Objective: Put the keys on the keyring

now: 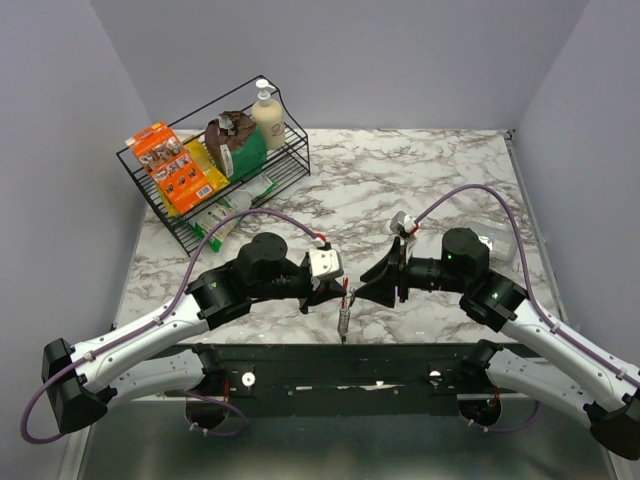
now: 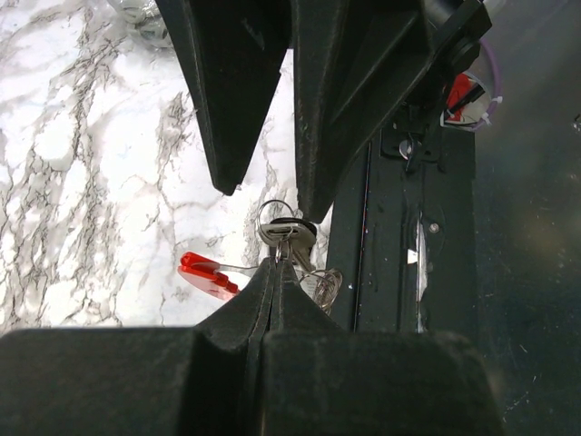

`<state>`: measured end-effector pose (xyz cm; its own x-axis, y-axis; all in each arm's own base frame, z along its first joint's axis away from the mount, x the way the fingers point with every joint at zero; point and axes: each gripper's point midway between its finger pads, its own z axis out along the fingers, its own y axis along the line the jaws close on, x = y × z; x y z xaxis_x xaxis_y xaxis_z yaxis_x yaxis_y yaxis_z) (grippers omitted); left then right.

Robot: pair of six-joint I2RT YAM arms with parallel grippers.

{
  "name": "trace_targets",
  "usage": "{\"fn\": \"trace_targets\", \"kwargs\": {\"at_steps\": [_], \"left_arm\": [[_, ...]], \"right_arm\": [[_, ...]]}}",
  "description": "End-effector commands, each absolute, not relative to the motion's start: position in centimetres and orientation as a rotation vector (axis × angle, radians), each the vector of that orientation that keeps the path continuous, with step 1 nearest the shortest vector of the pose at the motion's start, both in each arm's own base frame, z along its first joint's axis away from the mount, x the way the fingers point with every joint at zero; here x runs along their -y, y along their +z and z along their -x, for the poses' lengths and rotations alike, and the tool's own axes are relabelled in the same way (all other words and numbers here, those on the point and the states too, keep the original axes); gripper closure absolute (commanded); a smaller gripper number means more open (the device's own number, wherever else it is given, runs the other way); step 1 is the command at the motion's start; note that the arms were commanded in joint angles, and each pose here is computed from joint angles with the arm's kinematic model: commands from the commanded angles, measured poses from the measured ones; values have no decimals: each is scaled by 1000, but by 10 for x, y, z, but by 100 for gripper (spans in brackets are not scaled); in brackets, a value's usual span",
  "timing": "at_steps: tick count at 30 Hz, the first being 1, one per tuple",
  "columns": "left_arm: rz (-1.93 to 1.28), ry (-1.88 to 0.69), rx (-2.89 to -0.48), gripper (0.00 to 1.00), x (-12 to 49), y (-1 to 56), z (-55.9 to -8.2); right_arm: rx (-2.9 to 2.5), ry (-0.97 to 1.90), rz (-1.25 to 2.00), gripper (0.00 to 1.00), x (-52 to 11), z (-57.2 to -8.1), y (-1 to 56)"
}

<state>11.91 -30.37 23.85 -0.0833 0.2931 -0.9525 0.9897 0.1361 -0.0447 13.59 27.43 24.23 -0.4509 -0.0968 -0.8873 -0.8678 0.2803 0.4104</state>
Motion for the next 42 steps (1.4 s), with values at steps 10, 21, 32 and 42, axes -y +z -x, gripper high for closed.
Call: {"fn": "trace_targets", "kwargs": {"at_steps": [10,21,32,42], "left_arm": [[-1285,-1006,-1486,100,304,252,-118],[-1285,-1016,-1492,100,305,251,-118],[-1270,-1007,-1488,100,304,253,-120],[-1233,-989,-1475,100,300,259,-122]], "right_arm": [[-1760,1289,906,54,-279,-130,241],[-1736,1305,887,82,-281,-131,243],[-1753,1304,887,100,-281,-131,233],[-1764,1298,895,100,-279,-130,225]]}}
